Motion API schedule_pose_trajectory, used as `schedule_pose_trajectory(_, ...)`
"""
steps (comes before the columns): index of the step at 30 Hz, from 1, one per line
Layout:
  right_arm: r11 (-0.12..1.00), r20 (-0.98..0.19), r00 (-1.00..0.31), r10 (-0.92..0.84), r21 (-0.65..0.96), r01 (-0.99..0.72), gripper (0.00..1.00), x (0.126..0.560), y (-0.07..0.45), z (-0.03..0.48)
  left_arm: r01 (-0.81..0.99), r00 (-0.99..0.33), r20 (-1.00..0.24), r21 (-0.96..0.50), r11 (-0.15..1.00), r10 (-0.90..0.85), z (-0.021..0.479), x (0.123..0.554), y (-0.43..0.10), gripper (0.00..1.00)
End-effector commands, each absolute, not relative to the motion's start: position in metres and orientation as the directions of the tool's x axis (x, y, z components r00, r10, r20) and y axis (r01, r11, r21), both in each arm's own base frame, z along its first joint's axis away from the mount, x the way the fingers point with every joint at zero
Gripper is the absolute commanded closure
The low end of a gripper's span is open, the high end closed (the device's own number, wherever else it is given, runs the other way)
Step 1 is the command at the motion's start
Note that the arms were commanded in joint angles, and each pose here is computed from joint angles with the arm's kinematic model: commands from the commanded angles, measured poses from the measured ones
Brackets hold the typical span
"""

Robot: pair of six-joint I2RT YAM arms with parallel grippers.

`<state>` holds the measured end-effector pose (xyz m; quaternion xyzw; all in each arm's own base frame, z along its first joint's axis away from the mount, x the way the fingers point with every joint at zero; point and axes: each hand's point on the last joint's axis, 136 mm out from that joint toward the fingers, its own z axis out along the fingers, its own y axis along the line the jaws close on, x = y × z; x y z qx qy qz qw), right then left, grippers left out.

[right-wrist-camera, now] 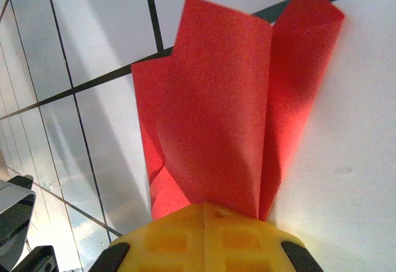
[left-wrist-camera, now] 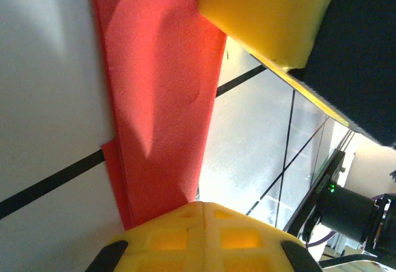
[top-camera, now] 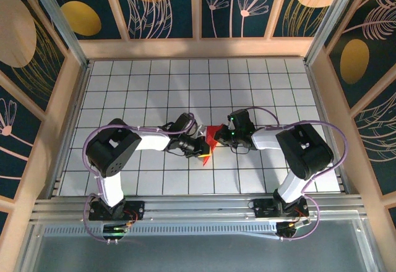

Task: Fold a paper plane with a square sheet of paper (fold left side to right side)

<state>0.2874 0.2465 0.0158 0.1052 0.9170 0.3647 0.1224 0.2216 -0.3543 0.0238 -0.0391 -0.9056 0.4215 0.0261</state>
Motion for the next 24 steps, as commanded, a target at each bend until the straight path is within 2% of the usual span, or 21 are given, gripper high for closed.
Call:
schedule_pose_trajectory(1, 0.794, -0.021, -0.966, 0.256, 0.575, 0.198, 1.0, 0.251, 0.225, -0.027, 0.024, -0.994, 0.054, -0.757, 0.653, 0.099, 0.014, 0.212, -0.354, 1.0)
schedule_pose_trajectory(14, 0.793, -0.027, -0.966, 0.257, 0.577, 0.195, 1.0, 0.253, 0.226, -0.026, 0.032, -0.995, 0.05, -0.694, 0.72, 0.092, -0.002, 0.207, -0.349, 1.0)
schedule_pose_trajectory(24, 0.714, -0.186, -0.95, 0.252, 0.698, 0.053, 1.0, 0.284, 0.247, 0.03, 0.025, -0.996, 0.056, -0.594, 0.804, 0.072, -0.022, 0.204, -0.338, 1.0)
